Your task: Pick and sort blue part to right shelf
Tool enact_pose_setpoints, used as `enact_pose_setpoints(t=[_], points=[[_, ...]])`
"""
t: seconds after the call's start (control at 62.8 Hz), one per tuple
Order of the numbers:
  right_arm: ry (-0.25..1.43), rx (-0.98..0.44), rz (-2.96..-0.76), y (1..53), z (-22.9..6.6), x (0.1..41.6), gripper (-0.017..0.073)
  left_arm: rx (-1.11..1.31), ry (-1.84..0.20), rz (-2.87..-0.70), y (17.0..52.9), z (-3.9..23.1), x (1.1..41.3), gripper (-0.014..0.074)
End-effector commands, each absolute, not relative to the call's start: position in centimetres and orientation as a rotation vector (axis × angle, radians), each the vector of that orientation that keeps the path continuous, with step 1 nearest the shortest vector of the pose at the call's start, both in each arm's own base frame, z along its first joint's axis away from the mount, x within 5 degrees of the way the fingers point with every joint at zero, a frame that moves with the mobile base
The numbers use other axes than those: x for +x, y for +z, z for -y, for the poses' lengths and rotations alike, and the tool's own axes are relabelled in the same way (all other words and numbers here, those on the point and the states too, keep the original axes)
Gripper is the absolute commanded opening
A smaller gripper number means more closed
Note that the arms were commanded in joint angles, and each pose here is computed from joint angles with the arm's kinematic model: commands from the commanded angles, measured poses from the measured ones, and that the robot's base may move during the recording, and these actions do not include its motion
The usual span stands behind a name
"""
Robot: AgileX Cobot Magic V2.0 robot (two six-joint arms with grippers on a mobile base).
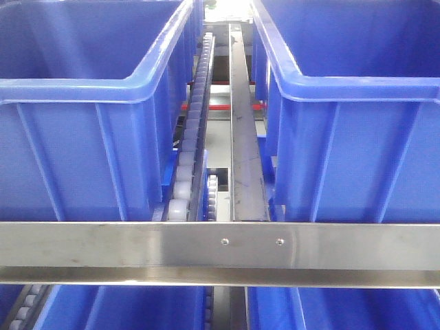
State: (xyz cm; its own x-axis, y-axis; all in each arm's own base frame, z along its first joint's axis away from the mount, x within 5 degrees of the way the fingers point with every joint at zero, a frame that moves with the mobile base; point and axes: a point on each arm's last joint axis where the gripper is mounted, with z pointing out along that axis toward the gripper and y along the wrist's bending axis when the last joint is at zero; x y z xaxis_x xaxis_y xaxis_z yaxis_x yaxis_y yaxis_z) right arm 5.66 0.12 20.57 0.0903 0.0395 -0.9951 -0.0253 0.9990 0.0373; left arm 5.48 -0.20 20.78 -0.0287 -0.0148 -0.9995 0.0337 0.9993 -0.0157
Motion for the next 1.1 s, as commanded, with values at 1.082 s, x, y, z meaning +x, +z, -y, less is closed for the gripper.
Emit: enact_pose_setpoints(t=[1.082], points=[[0.040,0.008,-1.343,22.23,-0.09,5.20,0.0041,0.008,-0.094,-1.437,20.90,0.33,5.47,0.0134]])
